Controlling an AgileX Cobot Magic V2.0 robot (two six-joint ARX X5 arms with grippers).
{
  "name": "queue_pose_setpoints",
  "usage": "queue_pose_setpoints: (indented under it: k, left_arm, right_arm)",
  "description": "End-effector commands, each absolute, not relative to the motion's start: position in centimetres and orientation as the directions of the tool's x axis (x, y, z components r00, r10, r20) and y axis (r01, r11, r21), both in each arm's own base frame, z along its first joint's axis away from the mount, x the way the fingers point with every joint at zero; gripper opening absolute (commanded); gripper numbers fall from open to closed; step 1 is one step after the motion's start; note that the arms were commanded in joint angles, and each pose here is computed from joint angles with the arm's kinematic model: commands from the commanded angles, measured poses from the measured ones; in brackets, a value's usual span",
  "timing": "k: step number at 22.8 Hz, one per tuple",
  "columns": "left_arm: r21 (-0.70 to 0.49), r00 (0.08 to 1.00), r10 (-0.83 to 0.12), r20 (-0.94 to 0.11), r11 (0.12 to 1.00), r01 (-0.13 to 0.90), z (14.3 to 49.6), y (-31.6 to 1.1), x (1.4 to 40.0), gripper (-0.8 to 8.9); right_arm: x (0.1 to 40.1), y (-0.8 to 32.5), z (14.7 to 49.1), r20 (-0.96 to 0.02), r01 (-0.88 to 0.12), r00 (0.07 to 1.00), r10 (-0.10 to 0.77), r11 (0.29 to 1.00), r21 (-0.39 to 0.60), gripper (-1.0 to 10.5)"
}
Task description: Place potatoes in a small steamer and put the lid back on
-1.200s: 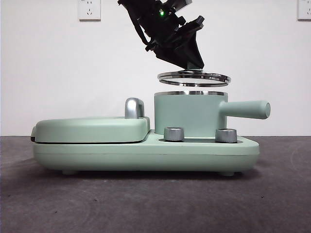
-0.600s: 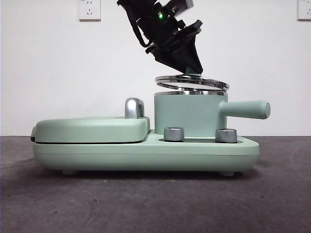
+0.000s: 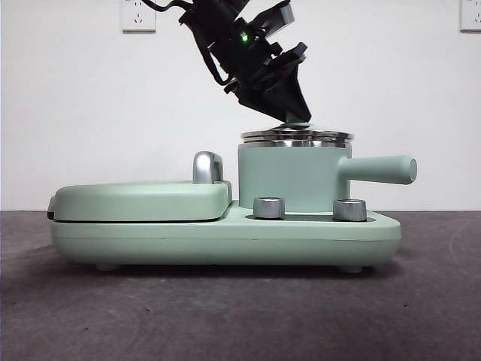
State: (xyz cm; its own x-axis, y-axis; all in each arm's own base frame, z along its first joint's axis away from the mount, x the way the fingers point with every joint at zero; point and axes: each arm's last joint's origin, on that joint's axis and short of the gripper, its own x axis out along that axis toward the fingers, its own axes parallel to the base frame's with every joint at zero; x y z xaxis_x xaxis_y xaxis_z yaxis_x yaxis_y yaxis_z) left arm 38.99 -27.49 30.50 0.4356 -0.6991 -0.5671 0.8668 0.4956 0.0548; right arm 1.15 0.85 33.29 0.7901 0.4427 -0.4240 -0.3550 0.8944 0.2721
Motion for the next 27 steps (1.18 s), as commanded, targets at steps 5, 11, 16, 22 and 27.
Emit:
queue_pose_setpoints:
  k: [5, 11, 16, 22, 27]
  left_arm:
    - [0.011, 0.381, -0.744, -0.549, 0.449, 0.894, 30.4, -27.3, 39.7, 0.15]
    - [0.008, 0.357, -0.759, -0.545, 0.421, 0.907, 30.4, -27.8, 39.3, 0.16]
    - [0.029, 0.358, -0.758, -0.546, 0.41, 0.912, 30.3, -27.8, 39.3, 0.15]
    - [0.062, 0.361, -0.758, -0.544, 0.392, 0.918, 30.2, -27.8, 39.4, 0.15]
    - [0.044, 0.342, -0.748, -0.569, 0.387, 0.921, 28.6, -28.2, 40.0, 0.15]
  right_arm:
    - [1.1, 0.8, 33.5, -0.411, -0.355, 0.795, 0.446, 0.892, 0.279, 4.2]
    - [1.1, 0.8, 33.5, -0.411, -0.353, 0.797, 0.443, 0.893, 0.278, 4.2]
    - [1.1, 0.8, 33.5, -0.411, -0.353, 0.797, 0.443, 0.893, 0.279, 4.2]
    - [1.1, 0.8, 33.5, -0.411, -0.353, 0.797, 0.443, 0.893, 0.279, 4.2]
    - [1.1, 0.8, 33.5, -0.412, -0.352, 0.796, 0.444, 0.893, 0.282, 4.2]
